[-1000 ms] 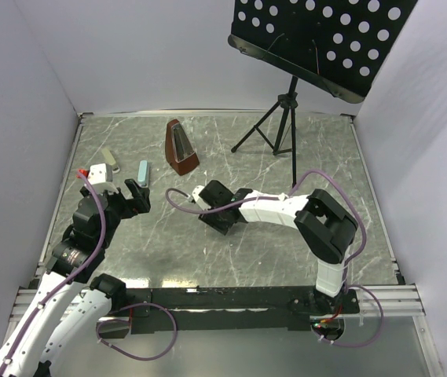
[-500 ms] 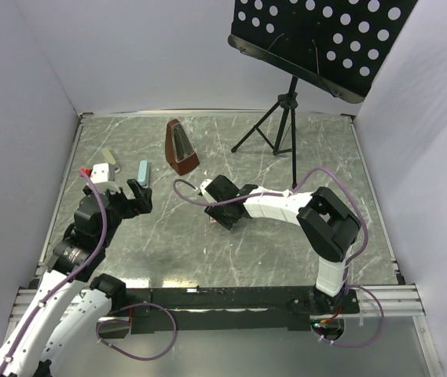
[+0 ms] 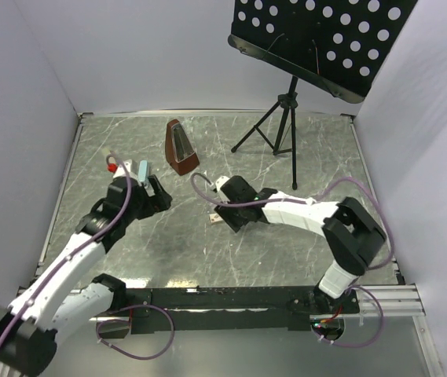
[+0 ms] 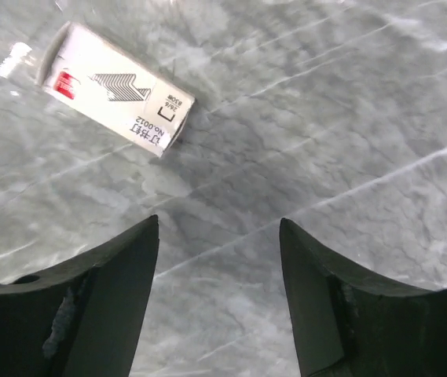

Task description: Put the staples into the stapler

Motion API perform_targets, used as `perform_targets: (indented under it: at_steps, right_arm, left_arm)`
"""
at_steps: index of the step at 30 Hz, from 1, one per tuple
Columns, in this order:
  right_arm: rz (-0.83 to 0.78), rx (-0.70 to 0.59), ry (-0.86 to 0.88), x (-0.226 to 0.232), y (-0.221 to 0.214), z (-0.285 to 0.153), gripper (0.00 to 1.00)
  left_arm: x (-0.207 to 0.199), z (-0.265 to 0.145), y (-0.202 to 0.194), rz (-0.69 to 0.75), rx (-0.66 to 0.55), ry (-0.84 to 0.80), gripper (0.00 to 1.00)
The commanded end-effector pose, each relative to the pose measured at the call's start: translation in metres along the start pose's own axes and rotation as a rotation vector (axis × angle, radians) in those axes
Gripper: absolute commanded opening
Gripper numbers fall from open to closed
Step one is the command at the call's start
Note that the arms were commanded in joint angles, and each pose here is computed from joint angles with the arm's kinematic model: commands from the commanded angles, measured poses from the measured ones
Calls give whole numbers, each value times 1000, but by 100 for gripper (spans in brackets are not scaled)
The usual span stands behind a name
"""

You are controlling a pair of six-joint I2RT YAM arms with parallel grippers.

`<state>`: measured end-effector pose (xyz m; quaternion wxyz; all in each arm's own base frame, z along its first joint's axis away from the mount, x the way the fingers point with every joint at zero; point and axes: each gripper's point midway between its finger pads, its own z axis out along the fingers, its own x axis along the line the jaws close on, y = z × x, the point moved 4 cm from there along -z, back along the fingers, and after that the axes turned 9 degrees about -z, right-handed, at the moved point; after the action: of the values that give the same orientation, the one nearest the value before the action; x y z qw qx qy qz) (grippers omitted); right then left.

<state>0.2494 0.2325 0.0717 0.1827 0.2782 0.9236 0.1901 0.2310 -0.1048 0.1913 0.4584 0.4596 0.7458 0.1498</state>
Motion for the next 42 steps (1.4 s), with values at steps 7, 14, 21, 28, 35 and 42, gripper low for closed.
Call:
perform_targets:
  at_steps: [7,14,21,28,35,42]
  right_arm:
    - [480,-356,192,-2,29,-25,76]
    - [757,-477,344,4,35,-25,70]
    - [857,-484,395,0,35,-8,56]
    - [897,-466,417,-4,30,5,48]
    - [910,-441,443,-2,28,19,44]
    - [917,-441,460,-3,30,26,40]
  left_arm:
    - [-25,45,-62,-207,241,-60,100]
    - [-40,60,-77,-188,285,-62,99]
    - [-47,78,-97,-166,339,-39,93]
    - [-58,89,-109,-139,371,-40,84]
    - [-63,98,-118,-115,393,-33,77]
    - [-61,101,-123,-106,405,-26,70]
